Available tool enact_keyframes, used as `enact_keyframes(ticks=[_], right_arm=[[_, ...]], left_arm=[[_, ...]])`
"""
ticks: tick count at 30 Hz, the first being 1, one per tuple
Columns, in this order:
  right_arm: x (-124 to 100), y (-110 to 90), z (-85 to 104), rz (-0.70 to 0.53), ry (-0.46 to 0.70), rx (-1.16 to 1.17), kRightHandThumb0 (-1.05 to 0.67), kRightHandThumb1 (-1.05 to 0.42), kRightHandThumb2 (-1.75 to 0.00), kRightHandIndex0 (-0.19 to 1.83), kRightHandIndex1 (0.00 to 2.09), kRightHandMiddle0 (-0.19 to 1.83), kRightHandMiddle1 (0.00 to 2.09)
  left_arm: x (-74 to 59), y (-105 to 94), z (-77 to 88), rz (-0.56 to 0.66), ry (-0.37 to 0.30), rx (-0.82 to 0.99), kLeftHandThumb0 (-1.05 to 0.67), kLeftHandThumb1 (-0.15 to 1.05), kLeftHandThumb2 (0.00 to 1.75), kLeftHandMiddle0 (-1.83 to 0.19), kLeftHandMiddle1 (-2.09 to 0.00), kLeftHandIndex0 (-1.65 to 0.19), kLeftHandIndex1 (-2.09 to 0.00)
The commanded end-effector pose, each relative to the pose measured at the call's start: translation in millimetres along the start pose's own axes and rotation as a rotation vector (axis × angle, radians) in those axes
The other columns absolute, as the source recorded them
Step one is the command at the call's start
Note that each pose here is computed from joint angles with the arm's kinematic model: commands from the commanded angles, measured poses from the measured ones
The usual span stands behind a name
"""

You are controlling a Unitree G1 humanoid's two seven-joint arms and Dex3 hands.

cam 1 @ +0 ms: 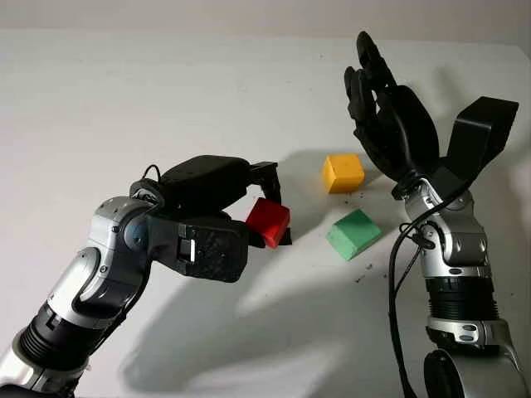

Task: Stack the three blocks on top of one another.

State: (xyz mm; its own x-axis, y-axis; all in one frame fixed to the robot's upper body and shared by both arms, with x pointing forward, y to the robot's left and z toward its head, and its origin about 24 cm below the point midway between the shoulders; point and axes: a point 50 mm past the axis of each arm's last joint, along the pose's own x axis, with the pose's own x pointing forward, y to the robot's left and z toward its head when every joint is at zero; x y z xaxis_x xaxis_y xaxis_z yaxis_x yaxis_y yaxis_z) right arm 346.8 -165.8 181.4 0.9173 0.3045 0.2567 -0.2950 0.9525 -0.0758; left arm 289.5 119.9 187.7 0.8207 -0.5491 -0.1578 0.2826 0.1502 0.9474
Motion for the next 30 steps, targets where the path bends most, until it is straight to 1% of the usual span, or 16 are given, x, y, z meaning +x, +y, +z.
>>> enact_keyframes(ticks=[1, 9, 18, 21, 27, 29, 30], right_arm=[[-2.0, -0.9, 2.9, 0.0, -0.017, -0.01, -0.73, -1.05, -0.61, -0.19, 0.0, -0.19, 0.0], [-3.3, -2.0, 3.1, -0.007, -0.014, -0.015, -0.73, -1.05, -0.61, -0.19, 0.0, -0.19, 0.0], [-2.0, -1.9, 3.0, -0.004, -0.016, -0.017, -0.73, -1.05, -0.62, -0.19, 0.0, -0.19, 0.0], [-1.9, -1.9, 3.5, -0.006, -0.016, -0.015, -0.72, -1.05, -0.62, -0.19, 0.0, -0.19, 0.0], [-2.4, -2.1, 3.8, -0.002, -0.018, -0.015, -0.73, -1.05, -0.62, -0.19, 0.0, -0.19, 0.0], [-2.4, -2.4, 3.8, 0.001, -0.018, -0.016, -0.73, -1.05, -0.62, -0.19, 0.0, -0.19, 0.0], [-2.4, -2.2, 3.8, 0.0, -0.019, -0.015, -0.73, -1.05, -0.62, -0.19, 0.0, -0.19, 0.0]], left_arm=[[-0.8, 0.6, -1.1, -0.006, 0.007, 0.029, -0.34, 1.04, 0.05, -0.22, -0.05, -0.21, -1.62], [-0.9, 2.0, -5.7, -0.007, 0.022, 0.067, -0.35, 1.02, 0.05, -0.25, -0.06, -0.22, -1.62], [0.2, 0.8, -7.6, -0.019, 0.028, 0.046, -0.36, 1.02, 0.05, -0.24, -0.06, -0.2, -1.6], [0.8, 0.3, -6.9, -0.03, 0.031, 0.041, -0.36, 1.03, 0.06, -0.23, -0.05, -0.18, -1.56], [1.8, -0.5, -6.5, -0.018, 0.025, 0.008, -0.36, 1.03, 0.05, -0.22, -0.05, -0.22, -1.46], [1.8, -0.4, -6.6, -0.011, 0.023, 0.006, -0.41, 1.02, 0.05, -0.18, -0.03, -0.15, -1.4], [1.8, -0.4, -6.7, -0.012, 0.026, 0.017, -0.44, 1.02, 0.05, -0.15, -0.03, -0.07, -1.3]])
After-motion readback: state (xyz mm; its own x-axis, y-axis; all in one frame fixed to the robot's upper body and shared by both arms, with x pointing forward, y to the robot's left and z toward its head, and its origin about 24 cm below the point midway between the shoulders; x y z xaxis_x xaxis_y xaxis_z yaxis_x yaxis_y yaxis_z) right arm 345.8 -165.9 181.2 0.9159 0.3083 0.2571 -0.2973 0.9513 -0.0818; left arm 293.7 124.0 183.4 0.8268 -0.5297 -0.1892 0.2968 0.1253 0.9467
